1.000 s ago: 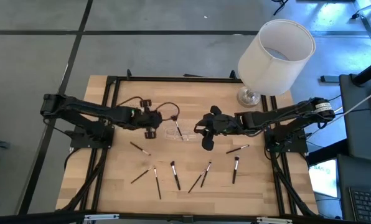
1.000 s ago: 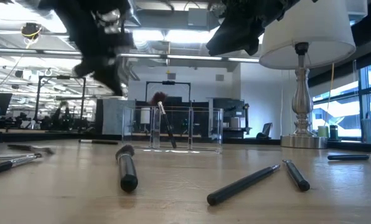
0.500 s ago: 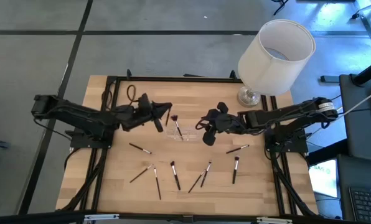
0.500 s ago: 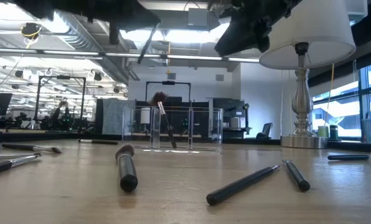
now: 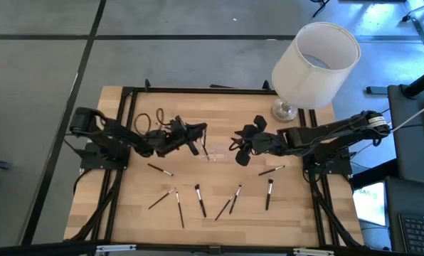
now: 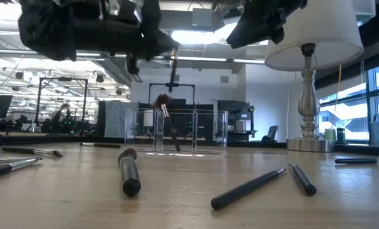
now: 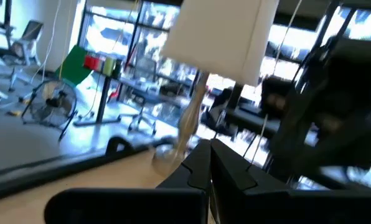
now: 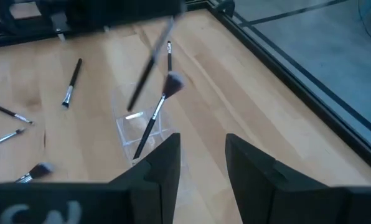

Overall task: Put items in baskets/containers
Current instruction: Put the eyeshadow brush into the transparent organizer

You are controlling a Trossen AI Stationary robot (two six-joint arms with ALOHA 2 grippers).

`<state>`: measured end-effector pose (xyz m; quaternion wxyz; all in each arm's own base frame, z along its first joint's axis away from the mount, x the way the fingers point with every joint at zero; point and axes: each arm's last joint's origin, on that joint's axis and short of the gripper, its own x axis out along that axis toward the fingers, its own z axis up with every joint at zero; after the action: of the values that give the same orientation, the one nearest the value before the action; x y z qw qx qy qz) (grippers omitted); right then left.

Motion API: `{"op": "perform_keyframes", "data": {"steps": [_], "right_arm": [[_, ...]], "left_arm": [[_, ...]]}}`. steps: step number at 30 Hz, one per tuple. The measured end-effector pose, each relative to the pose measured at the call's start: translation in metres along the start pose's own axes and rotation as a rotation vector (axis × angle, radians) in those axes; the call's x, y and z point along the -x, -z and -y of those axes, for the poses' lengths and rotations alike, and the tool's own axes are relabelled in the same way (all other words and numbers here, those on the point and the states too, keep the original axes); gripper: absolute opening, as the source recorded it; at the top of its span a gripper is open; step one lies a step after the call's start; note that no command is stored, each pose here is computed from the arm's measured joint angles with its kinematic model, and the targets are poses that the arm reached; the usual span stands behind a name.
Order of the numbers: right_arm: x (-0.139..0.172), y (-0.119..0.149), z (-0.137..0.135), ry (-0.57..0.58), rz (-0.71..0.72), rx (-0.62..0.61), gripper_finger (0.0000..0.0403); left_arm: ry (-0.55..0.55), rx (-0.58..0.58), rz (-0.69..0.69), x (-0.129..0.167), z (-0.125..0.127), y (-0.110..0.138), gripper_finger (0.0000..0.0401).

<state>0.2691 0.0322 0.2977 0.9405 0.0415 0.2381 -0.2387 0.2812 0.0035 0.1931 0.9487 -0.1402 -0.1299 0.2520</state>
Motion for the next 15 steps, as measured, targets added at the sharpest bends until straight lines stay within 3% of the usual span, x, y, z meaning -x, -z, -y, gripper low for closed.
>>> {"op": "perform_keyframes", "data": {"steps": [6,15], "right_arm": [[0.0,0.0,0.0,-0.001,-0.001,0.017,0.0127],[0.0,0.003,0.001,0.007,-0.029,0.033,0.0127]], "left_arm": [[-0.011,-0.037,-0.046,-0.01,0.002,0.02,0.0011],[-0.01,-0.099,-0.056,-0.01,0.003,0.021,0.0047]]}}
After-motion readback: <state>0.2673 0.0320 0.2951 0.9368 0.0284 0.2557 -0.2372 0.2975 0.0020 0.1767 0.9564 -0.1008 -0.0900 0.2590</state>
